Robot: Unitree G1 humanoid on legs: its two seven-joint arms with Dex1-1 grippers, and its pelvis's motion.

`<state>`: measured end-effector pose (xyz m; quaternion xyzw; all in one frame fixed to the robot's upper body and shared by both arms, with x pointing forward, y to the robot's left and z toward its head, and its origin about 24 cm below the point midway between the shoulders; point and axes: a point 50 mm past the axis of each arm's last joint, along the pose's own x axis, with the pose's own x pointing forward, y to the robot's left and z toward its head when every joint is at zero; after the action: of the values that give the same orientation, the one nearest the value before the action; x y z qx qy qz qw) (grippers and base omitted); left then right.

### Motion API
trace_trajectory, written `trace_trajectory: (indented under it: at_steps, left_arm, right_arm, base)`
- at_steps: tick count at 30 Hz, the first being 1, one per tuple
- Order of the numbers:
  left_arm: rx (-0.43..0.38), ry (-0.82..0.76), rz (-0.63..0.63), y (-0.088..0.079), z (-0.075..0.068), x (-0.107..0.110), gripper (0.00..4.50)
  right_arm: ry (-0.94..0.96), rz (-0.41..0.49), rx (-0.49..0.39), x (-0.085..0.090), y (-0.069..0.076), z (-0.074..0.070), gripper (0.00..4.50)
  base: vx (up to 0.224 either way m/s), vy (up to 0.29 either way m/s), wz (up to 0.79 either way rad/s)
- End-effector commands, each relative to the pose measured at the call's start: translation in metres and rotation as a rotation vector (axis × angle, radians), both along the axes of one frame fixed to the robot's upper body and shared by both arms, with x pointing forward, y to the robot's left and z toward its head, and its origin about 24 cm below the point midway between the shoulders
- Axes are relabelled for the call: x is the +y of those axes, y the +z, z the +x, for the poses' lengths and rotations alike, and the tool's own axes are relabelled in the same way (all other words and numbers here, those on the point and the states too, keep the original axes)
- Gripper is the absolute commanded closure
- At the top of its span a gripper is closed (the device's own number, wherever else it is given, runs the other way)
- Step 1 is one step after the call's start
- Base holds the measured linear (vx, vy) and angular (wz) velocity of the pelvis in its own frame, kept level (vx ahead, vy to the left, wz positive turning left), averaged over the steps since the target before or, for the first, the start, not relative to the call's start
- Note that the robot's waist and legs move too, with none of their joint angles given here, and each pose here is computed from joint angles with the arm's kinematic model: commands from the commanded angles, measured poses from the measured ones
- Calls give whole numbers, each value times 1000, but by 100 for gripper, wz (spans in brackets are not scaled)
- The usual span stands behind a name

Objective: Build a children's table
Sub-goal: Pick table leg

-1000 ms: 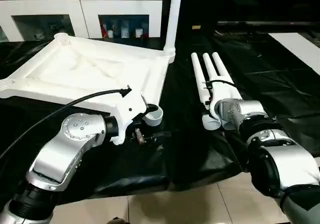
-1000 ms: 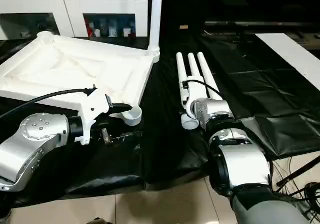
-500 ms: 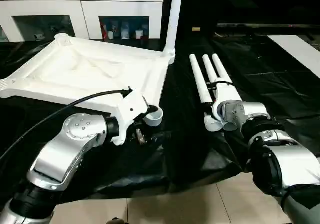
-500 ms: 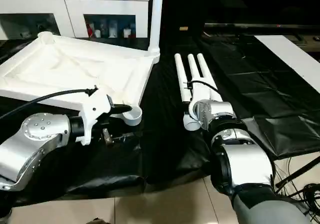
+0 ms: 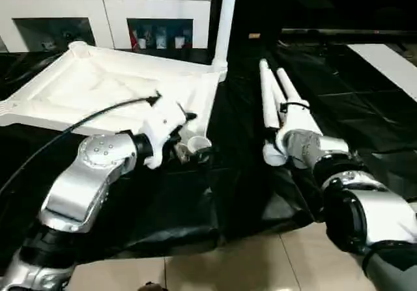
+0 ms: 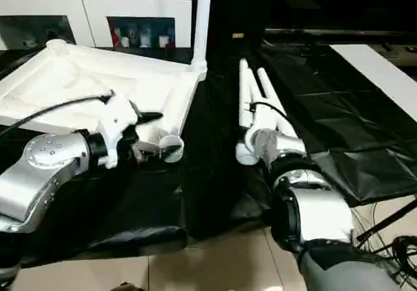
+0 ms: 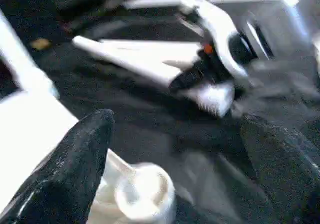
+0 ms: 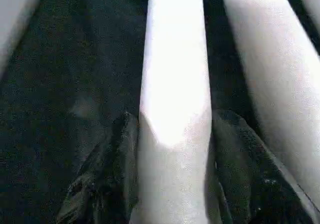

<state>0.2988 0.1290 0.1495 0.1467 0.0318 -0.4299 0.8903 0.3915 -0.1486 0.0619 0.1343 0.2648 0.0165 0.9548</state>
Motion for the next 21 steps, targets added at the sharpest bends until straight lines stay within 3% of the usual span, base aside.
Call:
trace_trajectory:
  at_steps: [1,2,3,4,10,13,14,17,21]
  left_arm:
    - [-43,24,-34,9,5,2,0]
    - [-62,62,-97,14,11,3,0]
    - [-67,155,-363,27,28,5,0]
    - [-46,193,-486,31,34,5,0]
    - [25,189,-652,39,41,-6,0]
    - [186,51,-861,59,42,-32,0]
    - [186,51,-861,59,42,-32,0]
    - [267,-49,-1000,81,46,-46,0]
    - [287,-85,-1014,90,49,-52,0]
  right_arm:
    - [-42,33,-135,-6,22,9,265]
    - [-47,71,-232,-4,33,12,265]
    - [21,124,-473,3,59,14,266]
    - [55,133,-571,7,70,12,266]
    - [137,249,-720,16,89,3,266]
    - [431,369,-859,44,103,-23,266]
    - [431,369,-859,44,103,-23,266]
    - [636,424,-885,64,100,-43,266]
    - [765,463,-856,72,98,-54,266]
  base:
    - [0,0,0]
    - [0,0,0]
    - [0,0,0]
    - [0,0,0]
    - [0,0,0]
    - [0,0,0]
    - [0,0,0]
    - [0,0,0]
    - [0,0,0]
